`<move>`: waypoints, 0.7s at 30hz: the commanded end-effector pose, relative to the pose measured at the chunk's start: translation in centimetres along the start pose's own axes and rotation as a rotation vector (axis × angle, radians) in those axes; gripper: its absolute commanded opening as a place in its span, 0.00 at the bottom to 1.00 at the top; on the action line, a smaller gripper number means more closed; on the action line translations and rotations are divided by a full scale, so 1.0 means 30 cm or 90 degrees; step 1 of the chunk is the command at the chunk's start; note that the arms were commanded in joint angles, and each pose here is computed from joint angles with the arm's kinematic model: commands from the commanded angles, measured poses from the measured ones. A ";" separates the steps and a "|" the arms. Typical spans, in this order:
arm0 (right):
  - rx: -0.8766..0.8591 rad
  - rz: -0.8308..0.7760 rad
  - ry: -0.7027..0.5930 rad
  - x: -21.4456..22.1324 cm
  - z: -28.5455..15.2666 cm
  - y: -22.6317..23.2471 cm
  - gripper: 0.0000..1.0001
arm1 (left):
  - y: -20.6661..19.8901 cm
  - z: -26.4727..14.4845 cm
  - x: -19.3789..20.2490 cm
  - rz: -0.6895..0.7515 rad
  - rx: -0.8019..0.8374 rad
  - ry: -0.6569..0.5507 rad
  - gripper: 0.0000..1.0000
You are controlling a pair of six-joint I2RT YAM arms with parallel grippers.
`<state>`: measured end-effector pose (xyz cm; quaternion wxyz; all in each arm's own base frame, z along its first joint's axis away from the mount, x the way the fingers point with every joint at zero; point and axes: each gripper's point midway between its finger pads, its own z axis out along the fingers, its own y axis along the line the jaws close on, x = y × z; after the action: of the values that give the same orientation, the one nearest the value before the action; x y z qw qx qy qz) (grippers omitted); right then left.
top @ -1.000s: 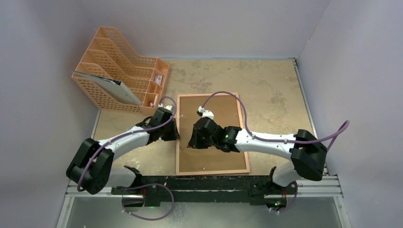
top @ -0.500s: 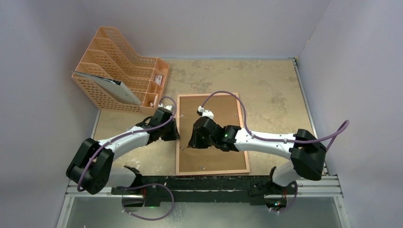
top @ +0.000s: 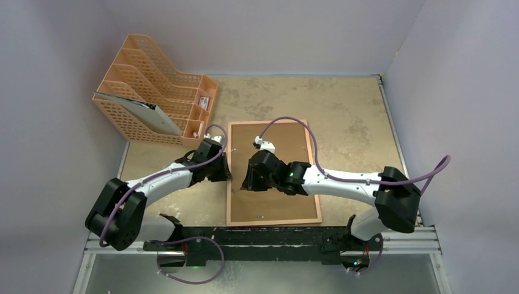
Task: Take the photo out of the frame
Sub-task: Release the photo frame item from the photo frame.
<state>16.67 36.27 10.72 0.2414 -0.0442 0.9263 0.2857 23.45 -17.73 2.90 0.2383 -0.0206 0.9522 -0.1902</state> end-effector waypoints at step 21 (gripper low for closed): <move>-0.050 0.010 -0.041 -0.051 -0.078 0.057 0.00 | 0.000 -0.031 0.001 0.002 0.004 -0.009 0.00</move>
<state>16.60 36.13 12.59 0.2547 -0.0433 0.9151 0.3096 23.35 -17.47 2.96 0.2436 -0.0219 0.9512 -0.1879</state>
